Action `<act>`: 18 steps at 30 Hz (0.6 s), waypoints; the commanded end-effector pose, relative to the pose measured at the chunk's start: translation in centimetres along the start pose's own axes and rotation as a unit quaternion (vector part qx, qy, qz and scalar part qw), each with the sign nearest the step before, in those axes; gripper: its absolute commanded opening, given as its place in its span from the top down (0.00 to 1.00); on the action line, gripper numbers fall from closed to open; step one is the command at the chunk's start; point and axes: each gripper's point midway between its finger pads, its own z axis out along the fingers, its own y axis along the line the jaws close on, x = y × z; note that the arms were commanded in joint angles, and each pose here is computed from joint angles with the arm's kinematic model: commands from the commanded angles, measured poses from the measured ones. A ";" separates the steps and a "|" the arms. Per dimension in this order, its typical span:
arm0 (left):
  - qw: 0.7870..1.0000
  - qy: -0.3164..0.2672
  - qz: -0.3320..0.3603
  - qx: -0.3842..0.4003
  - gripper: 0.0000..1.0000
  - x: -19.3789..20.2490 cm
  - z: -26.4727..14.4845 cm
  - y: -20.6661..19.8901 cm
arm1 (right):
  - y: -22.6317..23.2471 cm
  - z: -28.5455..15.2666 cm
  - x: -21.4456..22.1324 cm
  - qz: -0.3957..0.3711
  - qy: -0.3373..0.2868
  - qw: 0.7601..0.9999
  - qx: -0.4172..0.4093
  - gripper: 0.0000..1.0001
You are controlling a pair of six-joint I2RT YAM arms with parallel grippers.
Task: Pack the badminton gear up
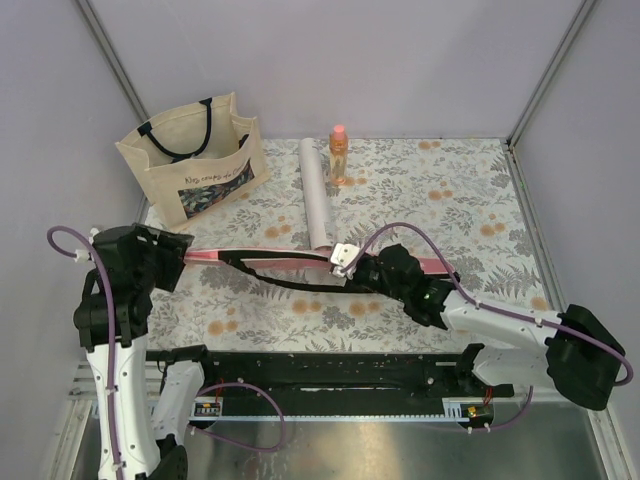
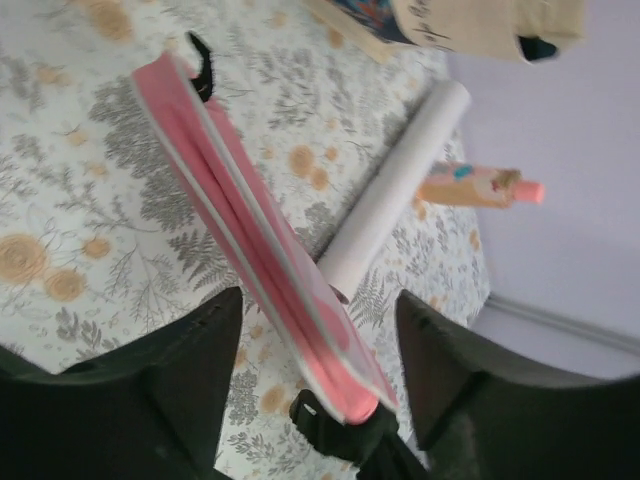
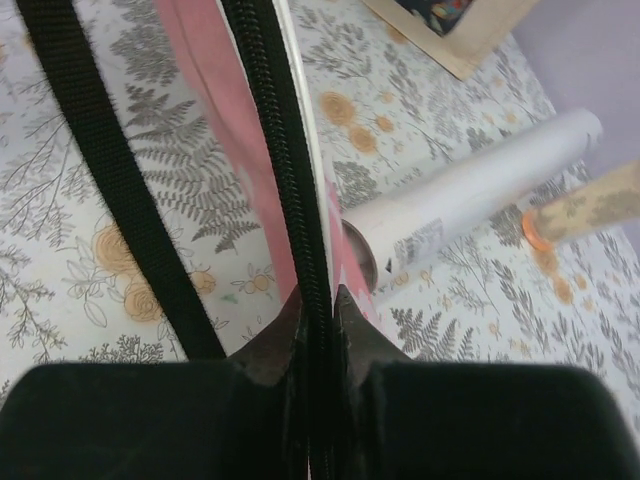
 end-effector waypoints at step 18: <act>0.942 0.072 0.182 0.272 0.01 3.3 -0.1 -8.2 | -21.5 -16.3 -12.7 0.356 -0.121 0.846 0.379 1.00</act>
